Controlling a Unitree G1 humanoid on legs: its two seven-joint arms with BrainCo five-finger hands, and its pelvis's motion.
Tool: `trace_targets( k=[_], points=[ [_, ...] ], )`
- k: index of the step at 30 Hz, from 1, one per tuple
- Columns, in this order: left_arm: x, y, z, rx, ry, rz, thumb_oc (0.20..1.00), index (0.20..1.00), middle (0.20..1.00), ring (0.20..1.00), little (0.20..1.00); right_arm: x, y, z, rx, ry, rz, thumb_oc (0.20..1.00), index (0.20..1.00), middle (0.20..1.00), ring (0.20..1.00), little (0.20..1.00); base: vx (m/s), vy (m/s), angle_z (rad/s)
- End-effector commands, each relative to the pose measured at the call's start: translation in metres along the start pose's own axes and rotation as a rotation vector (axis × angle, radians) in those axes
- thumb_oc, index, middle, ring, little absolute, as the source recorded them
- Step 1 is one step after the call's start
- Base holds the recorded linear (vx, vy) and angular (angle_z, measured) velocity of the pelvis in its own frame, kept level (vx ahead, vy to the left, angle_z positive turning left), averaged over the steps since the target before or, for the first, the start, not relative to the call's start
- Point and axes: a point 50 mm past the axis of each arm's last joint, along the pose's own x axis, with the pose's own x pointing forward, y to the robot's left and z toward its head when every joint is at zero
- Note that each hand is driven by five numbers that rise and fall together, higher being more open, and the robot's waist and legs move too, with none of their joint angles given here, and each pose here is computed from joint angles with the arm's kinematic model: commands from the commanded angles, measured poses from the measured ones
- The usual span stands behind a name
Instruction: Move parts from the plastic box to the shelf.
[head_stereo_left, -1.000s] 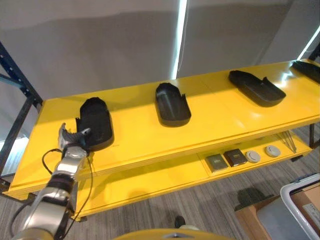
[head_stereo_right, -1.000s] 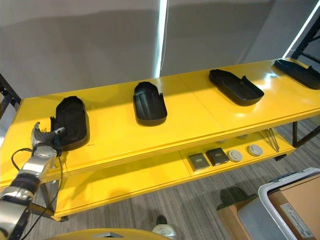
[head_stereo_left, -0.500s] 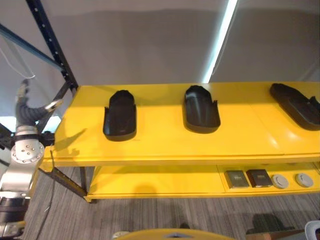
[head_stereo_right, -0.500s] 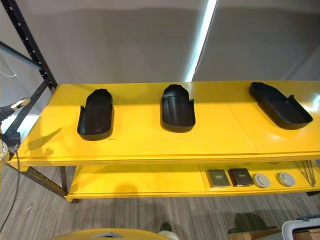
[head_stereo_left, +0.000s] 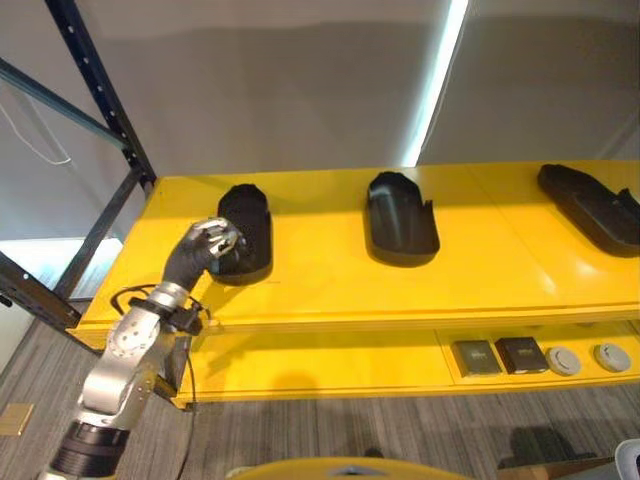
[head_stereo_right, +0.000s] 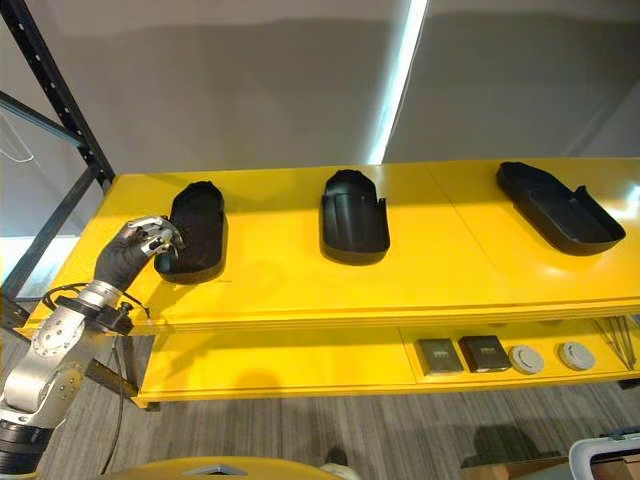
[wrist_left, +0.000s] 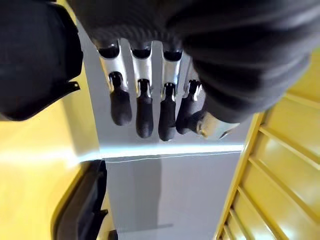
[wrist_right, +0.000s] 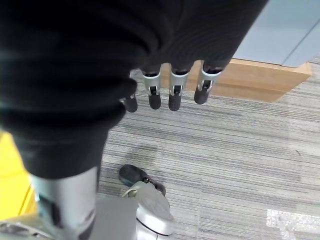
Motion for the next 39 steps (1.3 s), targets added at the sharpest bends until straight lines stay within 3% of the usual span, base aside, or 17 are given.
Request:
trace_targets(
  k=[1,7,12,22,29,39],
  points=[
    [0.005,-0.006,0.021,-0.047,-0.124,-0.088,0.2,0.2,0.2,0.2,0.2,0.002,-0.002,0.008,0.004,-0.001,-0.021,1.0,1.0,1.0,1.0,1.0,0.0,0.0,0.0],
    [0.003,-0.021,0.004,-0.131,-0.033,-0.213,0.2,0.2,0.2,0.2,0.2,0.002,-0.004,0.006,0.004,-0.006,-0.024,1.0,1.0,1.0,1.0,1.0,0.0,0.001,-0.01],
    [-0.002,-0.024,-0.019,-0.16,0.093,-0.223,0.2,0.2,0.2,0.2,0.2,0.002,-0.006,0.005,-0.002,-0.008,-0.027,1.0,1.0,1.0,1.0,1.0,0.0,0.012,-0.07],
    [-0.026,-0.011,-0.074,-0.141,0.321,-0.028,0.2,0.2,0.2,0.2,0.2,0.002,-0.011,0.005,-0.008,-0.007,-0.033,1.0,1.0,1.0,1.0,1.0,0.0,0.007,-0.02],
    [-0.023,0.002,-0.071,-0.073,0.261,0.046,0.2,0.2,0.2,0.2,0.2,0.002,-0.009,0.005,-0.017,-0.004,-0.027,1.0,1.0,1.0,1.0,1.0,0.01,0.002,0.0],
    [-0.01,-0.003,-0.039,-0.12,0.098,-0.008,0.2,0.2,0.2,0.2,0.2,0.002,-0.009,0.002,-0.022,0.003,-0.03,1.0,1.0,1.0,1.0,1.0,0.01,0.003,0.0]
  ],
)
